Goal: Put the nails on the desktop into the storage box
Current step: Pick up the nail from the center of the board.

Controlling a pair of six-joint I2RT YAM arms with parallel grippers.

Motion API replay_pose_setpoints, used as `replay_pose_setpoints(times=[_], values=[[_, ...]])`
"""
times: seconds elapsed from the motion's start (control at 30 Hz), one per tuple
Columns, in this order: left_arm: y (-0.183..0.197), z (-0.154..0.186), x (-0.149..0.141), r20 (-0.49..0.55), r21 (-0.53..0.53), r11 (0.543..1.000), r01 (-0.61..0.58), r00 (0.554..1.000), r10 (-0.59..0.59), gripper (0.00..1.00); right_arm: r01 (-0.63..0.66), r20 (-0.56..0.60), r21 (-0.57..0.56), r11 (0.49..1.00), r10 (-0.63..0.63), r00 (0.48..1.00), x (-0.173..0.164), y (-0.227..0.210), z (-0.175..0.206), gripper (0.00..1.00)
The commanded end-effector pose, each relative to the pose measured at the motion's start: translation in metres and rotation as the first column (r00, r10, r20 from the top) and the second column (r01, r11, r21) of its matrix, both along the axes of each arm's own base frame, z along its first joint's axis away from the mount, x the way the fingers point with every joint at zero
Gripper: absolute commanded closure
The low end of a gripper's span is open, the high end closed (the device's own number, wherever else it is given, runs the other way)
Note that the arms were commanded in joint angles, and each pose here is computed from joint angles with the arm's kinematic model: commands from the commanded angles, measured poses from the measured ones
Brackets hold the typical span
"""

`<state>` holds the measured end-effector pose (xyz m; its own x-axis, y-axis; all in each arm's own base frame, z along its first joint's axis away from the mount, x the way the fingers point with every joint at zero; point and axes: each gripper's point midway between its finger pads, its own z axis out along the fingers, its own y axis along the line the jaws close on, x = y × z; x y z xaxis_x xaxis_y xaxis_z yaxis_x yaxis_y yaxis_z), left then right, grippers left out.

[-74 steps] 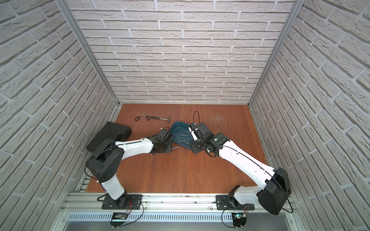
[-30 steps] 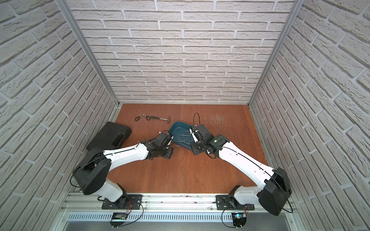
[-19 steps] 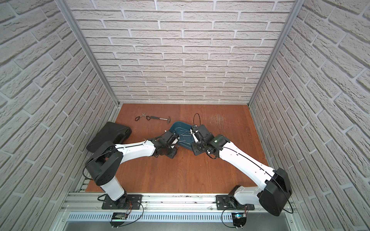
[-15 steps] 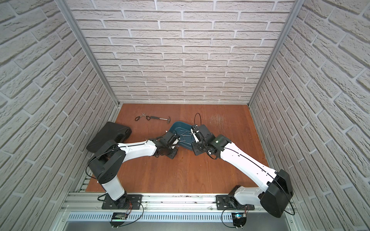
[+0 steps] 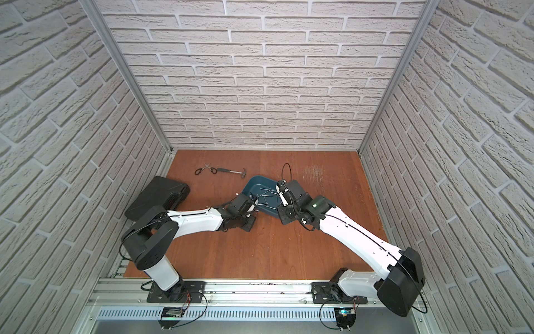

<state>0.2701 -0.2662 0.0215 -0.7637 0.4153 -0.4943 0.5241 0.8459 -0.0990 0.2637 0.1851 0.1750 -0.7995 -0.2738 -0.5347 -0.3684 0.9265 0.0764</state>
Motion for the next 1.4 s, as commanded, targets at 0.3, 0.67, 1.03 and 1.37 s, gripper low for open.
replay_pose_setpoints(times=[0.3,0.67,1.03,1.37], values=[[0.035,0.02,-0.036,-0.036,0.044,0.997,-0.059,0.997,0.061,1.0,-0.044,-0.073,0.135,0.99,0.054,0.996,-0.01,0.028,-0.017,0.65],[0.038,0.077,-0.03,0.047,0.021,0.998,-0.054,0.997,0.053,1.0,-0.049,-0.14,0.186,0.981,0.075,0.987,-0.011,0.047,-0.045,0.65],[0.033,0.049,-0.033,-0.017,0.085,0.996,0.018,1.0,-0.016,0.72,-0.043,-0.153,0.187,0.981,0.073,0.986,-0.013,0.046,-0.048,0.65],[0.039,0.026,-0.043,-0.106,0.159,0.984,0.076,0.993,-0.06,0.71,-0.047,-0.148,0.194,0.98,0.076,0.986,-0.017,0.045,-0.043,0.65]])
